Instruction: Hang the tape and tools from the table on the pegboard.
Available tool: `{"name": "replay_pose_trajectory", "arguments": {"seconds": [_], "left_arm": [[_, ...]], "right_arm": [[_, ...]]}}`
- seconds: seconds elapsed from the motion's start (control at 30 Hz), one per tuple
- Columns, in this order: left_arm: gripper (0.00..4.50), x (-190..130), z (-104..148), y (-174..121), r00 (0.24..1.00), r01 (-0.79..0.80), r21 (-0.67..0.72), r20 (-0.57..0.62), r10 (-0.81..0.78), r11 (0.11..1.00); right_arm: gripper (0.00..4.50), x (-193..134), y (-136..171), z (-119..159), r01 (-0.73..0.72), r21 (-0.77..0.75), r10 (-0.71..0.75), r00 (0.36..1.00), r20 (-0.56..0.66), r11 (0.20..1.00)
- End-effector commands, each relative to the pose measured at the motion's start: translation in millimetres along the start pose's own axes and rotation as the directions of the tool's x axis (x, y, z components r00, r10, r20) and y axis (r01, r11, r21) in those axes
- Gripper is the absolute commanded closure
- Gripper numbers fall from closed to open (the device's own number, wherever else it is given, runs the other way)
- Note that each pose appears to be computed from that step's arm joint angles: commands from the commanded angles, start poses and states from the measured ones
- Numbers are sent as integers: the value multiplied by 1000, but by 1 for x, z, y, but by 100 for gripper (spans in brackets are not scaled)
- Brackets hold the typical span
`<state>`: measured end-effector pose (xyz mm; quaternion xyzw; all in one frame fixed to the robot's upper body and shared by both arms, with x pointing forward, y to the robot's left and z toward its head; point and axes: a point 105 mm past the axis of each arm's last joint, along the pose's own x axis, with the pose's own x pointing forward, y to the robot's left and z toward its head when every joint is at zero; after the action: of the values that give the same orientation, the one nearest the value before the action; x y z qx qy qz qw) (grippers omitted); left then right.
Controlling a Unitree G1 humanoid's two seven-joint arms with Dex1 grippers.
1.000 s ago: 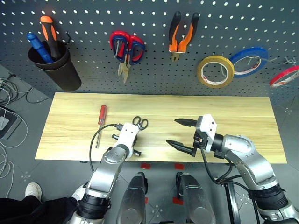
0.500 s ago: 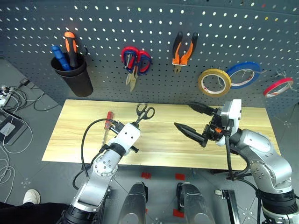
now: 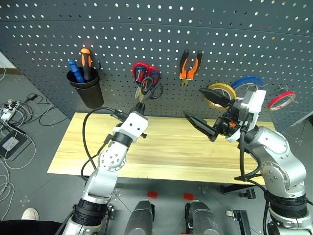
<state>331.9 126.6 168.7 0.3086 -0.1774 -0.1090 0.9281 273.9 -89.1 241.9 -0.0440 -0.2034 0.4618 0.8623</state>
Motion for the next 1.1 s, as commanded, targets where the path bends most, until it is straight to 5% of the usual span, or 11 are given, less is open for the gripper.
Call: {"name": "replay_pose_trajectory", "arguments": {"seconds": [0.03, 1.1], "left_arm": [[435, 1, 10, 9, 998, -41, 8, 48, 41, 999], [435, -16, 12, 18, 991, -132, -30, 10, 132, 991]], "right_arm": [[0, -2, -4, 8, 26, -48, -25, 999, 27, 998], [0, -9, -3, -7, 18, -64, -20, 999, -32, 998]]}}
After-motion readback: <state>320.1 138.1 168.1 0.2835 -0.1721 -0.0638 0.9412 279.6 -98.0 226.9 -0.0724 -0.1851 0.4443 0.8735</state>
